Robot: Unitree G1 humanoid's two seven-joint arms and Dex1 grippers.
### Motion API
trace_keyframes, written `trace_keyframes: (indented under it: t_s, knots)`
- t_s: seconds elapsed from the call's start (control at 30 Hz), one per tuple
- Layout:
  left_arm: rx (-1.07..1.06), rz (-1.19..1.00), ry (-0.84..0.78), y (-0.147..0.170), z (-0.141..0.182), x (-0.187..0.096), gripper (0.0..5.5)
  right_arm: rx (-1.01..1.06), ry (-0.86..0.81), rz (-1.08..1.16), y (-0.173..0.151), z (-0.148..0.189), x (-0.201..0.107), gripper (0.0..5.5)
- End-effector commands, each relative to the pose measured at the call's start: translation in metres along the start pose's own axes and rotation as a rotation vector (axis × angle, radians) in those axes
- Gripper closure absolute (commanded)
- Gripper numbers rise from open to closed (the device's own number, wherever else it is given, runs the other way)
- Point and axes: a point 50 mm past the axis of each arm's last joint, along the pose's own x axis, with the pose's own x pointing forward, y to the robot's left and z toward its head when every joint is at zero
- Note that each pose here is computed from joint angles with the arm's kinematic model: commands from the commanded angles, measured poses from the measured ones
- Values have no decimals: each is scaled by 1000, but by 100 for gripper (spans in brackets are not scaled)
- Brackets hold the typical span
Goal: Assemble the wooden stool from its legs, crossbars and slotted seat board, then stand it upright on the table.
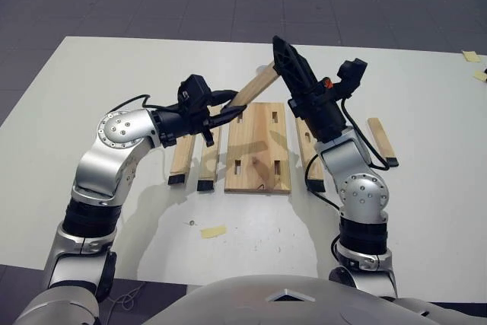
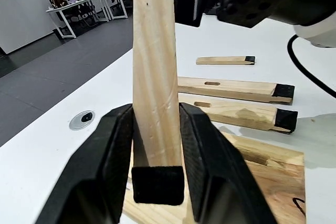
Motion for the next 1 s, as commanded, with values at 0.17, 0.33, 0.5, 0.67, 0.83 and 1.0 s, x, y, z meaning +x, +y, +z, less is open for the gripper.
trace_keyframes:
  t_s: [0.17,0.33,0.5,0.67,0.83,1.0]
  knots:
    - [77,17,13,-3,1,2,421,51,5,-72,7,-9,6,172]
    - [80,6,23,-9,-3,3,421,70,40,-73,14,-14,-1,253]
    - [98,-5,39,-11,-5,2,421,66,70,-90,16,-17,-9,336]
    - [95,-11,47,-14,-6,2,421,46,82,-106,14,-14,-17,430]
    - [94,-17,48,-17,-6,2,421,30,84,-120,11,-9,-24,505]
    - [78,22,28,-26,-8,5,421,-1,79,-160,2,2,-24,506]
